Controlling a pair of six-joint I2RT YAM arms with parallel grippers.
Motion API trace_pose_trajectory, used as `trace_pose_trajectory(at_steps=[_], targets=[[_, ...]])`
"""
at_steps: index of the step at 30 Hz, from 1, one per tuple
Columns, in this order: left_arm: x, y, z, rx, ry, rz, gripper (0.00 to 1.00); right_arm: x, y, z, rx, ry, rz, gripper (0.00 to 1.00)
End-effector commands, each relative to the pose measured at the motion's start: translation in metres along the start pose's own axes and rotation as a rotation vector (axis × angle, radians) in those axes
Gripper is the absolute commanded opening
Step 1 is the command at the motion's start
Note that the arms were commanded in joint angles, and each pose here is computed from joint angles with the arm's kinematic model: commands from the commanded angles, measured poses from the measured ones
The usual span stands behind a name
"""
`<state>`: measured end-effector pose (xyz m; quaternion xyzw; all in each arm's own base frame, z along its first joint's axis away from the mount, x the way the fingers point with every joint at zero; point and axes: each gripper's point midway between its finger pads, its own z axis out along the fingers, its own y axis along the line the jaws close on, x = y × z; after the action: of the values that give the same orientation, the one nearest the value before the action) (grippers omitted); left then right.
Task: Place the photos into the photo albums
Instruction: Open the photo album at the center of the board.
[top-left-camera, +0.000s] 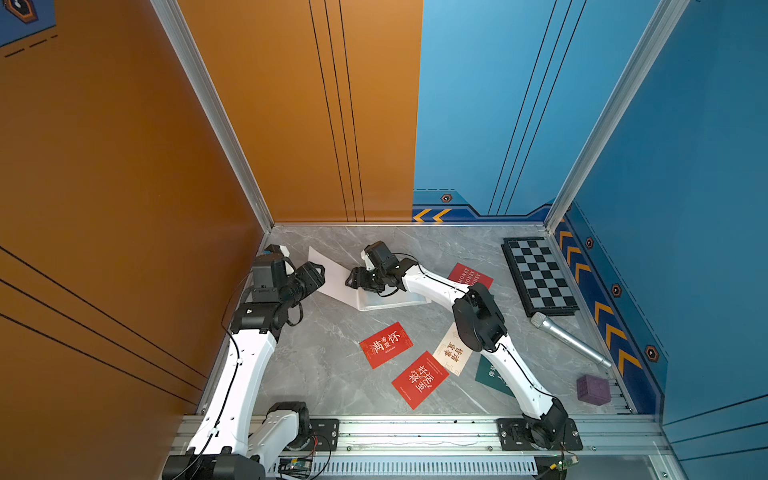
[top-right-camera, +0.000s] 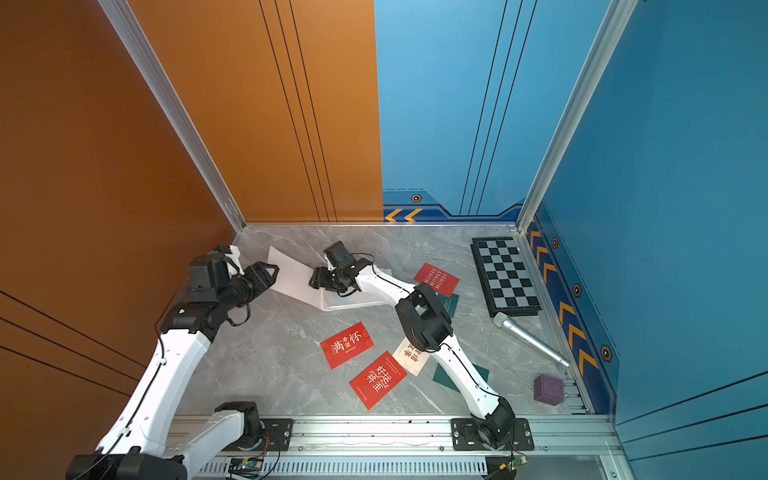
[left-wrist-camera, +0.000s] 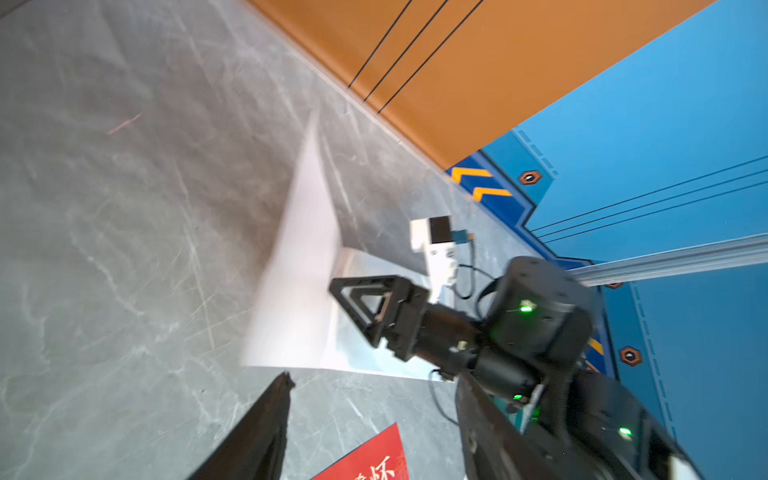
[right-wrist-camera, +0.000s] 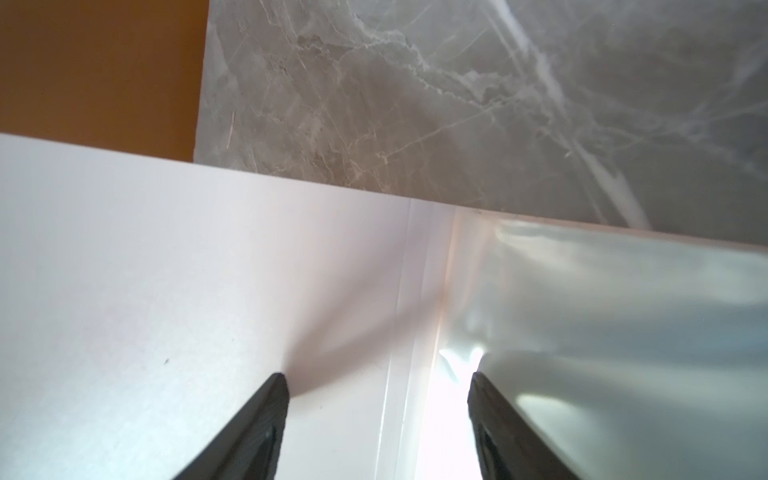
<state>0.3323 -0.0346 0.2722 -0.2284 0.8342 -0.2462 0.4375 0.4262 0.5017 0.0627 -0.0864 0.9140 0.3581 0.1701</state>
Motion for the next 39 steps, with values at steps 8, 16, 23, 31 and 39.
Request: trace_pose_trajectory(at_steps=[8,16,23,31,39], targets=[[0.015,0.003,0.060,-0.055,0.143,0.073,0.65,0.046,-0.036,0.007,0.246,0.124,-0.142,0.65],[0.047,0.066,0.127,-0.209,0.292,0.032,0.56,0.034,-0.029,-0.016,0.207,0.105,-0.127,0.66],[0.077,0.109,0.140,-0.277,0.299,0.064,0.54,0.000,-0.033,-0.064,0.146,0.004,-0.054,0.66],[0.110,0.123,0.148,-0.215,0.336,0.075,0.47,-0.046,-0.092,-0.120,0.189,-0.146,0.126,0.66],[0.126,0.125,0.152,-0.198,0.354,0.105,0.42,-0.043,-0.104,-0.101,0.174,-0.158,0.194,0.66]])
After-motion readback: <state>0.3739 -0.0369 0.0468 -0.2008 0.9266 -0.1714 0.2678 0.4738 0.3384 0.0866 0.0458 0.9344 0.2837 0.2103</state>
